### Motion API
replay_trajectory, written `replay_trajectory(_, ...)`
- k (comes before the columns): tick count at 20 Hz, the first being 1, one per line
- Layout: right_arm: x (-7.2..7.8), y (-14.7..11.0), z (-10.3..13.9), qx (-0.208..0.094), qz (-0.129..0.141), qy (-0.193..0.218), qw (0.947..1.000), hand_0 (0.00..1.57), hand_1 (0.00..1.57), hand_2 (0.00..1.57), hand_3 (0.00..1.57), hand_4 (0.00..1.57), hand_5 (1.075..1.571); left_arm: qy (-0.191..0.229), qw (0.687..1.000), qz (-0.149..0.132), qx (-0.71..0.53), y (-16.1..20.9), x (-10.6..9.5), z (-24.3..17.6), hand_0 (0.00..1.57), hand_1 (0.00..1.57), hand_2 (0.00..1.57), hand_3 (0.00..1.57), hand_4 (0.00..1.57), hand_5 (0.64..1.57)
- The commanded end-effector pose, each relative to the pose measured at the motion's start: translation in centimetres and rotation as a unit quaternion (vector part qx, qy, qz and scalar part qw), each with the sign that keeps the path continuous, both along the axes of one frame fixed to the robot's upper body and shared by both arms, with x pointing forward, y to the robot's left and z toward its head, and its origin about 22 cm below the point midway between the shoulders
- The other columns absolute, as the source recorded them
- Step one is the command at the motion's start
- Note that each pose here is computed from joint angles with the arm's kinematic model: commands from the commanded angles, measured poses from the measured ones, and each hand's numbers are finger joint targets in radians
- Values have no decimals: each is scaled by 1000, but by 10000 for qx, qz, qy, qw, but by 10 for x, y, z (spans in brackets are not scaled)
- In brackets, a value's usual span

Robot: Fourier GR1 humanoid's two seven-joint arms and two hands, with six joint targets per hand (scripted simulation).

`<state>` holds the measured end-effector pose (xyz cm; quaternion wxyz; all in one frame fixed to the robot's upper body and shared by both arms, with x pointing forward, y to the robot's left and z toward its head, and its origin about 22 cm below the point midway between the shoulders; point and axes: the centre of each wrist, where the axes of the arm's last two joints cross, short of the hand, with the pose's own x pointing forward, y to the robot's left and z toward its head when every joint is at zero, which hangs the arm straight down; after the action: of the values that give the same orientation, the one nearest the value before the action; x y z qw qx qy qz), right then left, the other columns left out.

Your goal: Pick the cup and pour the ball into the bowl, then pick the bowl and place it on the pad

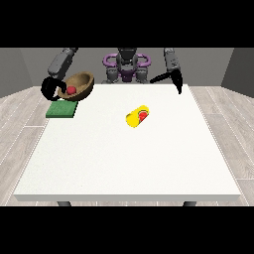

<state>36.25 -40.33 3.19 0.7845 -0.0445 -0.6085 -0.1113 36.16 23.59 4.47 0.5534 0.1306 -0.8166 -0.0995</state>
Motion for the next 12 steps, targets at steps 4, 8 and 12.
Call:
replay_trajectory(4, -10, -49, 28, 216, -156, -590, 9979, 1571, 1571, 1571, 1571, 1047, 1561, -674, 9974, -224, 108, -25, 3, 16, 0, 0, 0, 0, 0, 1565)
replay_trajectory(8, -21, -79, 45, 17, -376, -871, 9955, 1571, 1571, 1571, 1442, 1031, 1563, -964, 9947, -310, 166, -49, -1, 38, 0, 0, 0, 0, 0, 1564)
replay_trajectory(12, -49, -110, 44, -406, -502, -1267, 9898, 1571, 1571, 1571, 351, 1024, 1569, -1447, 9890, -255, 164, -44, -10, 73, 0, 0, 0, 0, 0, 1563)
